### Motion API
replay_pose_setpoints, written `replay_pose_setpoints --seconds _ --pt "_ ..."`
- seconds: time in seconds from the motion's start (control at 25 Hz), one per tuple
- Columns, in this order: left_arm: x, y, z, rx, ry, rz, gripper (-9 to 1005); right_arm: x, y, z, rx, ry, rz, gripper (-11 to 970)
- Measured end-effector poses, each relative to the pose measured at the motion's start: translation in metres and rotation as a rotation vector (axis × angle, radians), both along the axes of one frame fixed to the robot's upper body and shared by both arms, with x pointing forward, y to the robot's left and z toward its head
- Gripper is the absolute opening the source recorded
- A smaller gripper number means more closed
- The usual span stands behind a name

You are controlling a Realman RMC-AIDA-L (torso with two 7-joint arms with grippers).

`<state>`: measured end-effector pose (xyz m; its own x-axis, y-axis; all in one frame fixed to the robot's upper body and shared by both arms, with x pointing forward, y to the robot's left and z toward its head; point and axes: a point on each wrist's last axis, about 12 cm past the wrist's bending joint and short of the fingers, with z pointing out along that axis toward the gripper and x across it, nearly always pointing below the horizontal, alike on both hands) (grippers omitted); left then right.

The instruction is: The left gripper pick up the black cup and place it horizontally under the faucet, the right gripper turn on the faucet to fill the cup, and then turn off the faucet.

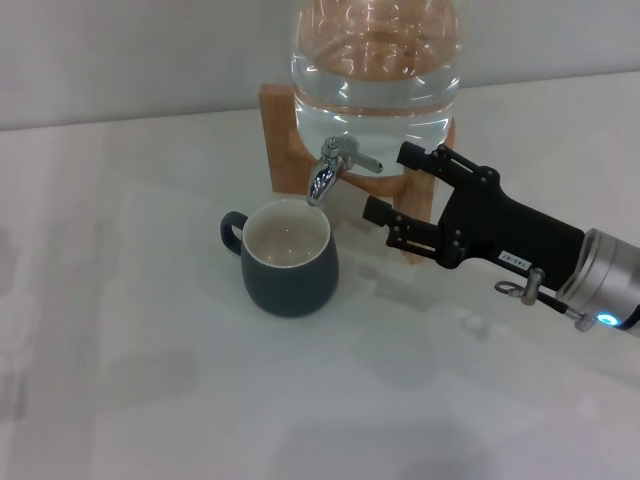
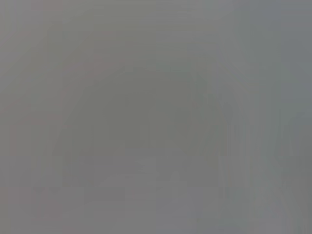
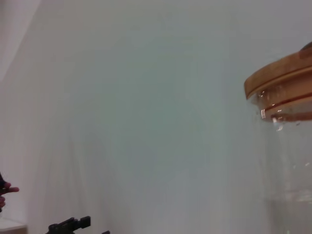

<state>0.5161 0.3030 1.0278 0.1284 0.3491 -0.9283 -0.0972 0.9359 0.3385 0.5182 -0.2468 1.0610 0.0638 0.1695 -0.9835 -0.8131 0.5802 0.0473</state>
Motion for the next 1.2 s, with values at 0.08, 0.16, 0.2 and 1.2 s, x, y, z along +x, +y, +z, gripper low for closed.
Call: replay_pose_setpoints --seconds 0.08,0.16,0.2,1.2 --pt "0.0 0.0 -0.0001 -0.001 0.001 -0.001 881 0.0018 0.0023 0.0011 -0.001 -0.001 0.012 859" --pt "-0.0001 0.0 -0.0002 -0.001 0.001 -0.001 881 0.0038 0.0047 0.0024 -0.003 -0.003 0.022 859" --pt "-0.0001 0.0 -0.0002 -0.001 0.001 -0.001 881 0.0042 0.0054 0.0027 -0.003 -0.004 0.025 859" --pt "0.0007 -0.0002 -0.0019 -0.005 0.017 -0.002 881 0.009 0.0083 0.0024 -0.015 0.017 0.029 859"
